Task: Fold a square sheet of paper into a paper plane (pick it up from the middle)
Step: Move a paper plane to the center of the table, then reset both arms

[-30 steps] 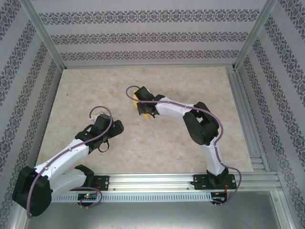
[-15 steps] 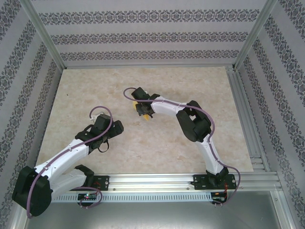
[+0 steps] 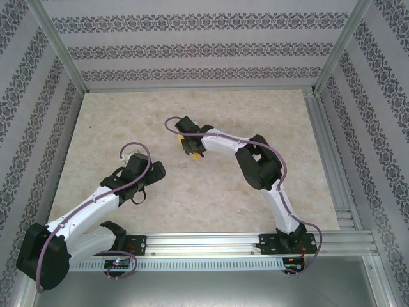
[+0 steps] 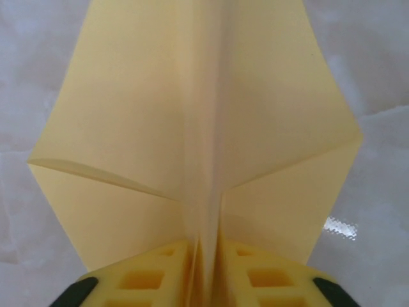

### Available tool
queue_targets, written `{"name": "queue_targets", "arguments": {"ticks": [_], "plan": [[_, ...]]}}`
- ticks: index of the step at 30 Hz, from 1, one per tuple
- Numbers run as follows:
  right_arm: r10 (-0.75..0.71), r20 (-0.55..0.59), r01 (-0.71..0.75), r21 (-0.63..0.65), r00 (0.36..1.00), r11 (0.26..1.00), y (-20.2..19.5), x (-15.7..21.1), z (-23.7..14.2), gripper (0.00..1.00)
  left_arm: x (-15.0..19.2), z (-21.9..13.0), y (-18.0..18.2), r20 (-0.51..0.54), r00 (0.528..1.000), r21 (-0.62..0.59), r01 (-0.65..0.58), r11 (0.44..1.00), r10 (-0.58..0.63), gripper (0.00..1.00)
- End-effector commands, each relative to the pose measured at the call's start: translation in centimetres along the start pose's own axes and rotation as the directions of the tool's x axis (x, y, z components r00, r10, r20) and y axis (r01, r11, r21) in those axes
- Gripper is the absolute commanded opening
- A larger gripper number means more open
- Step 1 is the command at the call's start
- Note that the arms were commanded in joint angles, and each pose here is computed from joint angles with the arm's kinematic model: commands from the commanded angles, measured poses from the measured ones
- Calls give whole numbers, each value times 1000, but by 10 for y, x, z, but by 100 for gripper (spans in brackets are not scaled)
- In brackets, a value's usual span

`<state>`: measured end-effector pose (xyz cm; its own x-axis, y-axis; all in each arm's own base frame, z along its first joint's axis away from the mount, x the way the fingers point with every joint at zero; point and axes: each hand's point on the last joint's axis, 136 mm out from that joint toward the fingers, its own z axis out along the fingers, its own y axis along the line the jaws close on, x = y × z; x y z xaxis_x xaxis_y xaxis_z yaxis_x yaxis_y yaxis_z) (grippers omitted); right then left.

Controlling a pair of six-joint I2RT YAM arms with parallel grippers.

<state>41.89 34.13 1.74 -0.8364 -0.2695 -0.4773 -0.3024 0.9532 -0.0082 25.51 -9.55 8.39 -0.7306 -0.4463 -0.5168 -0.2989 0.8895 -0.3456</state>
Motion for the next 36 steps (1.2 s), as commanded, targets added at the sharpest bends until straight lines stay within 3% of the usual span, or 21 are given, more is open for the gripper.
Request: {"name": "queue_targets", "arguments": {"ticks": [1, 6, 11, 16, 21, 25, 32, 34, 36], "plan": [[0, 57, 1, -3, 998, 1000, 0, -24, -38, 27, -6, -3, 7, 9, 1000, -38, -19, 999, 19, 100], [28, 200, -21, -37, 979, 999, -8, -63, -114, 43, -20, -11, 1, 42, 999, -40, -32, 999, 34, 100], [85, 345, -79, -32, 935, 996, -40, -78, -179, 65, -43, -24, -4, 97, 994, -58, -47, 997, 52, 100], [162, 501, -208, 38, 850, 977, -108, -72, -235, 79, -77, -39, -3, 189, 980, -102, -49, 994, 68, 100], [219, 662, -367, 91, 717, 926, -193, -40, -279, 97, -118, -56, 12, 343, 935, -173, -29, 985, 87, 100], [221, 715, -483, 184, 664, 856, -255, 0, -286, 98, -140, -58, 33, 445, 889, -236, -2, 972, 110, 100], [233, 732, -644, 345, 640, 683, -339, 80, -256, 98, -150, -40, 74, 449, 869, -377, -29, 926, 210, 100], [208, 740, -643, 367, 640, 673, -350, 95, -242, 98, -150, -29, 76, 438, 862, -377, -84, 922, 257, 100], [173, 728, -595, 374, 664, 711, -349, 98, -227, 98, -148, -17, 78, 431, 858, -366, -118, 923, 281, 100]]}}
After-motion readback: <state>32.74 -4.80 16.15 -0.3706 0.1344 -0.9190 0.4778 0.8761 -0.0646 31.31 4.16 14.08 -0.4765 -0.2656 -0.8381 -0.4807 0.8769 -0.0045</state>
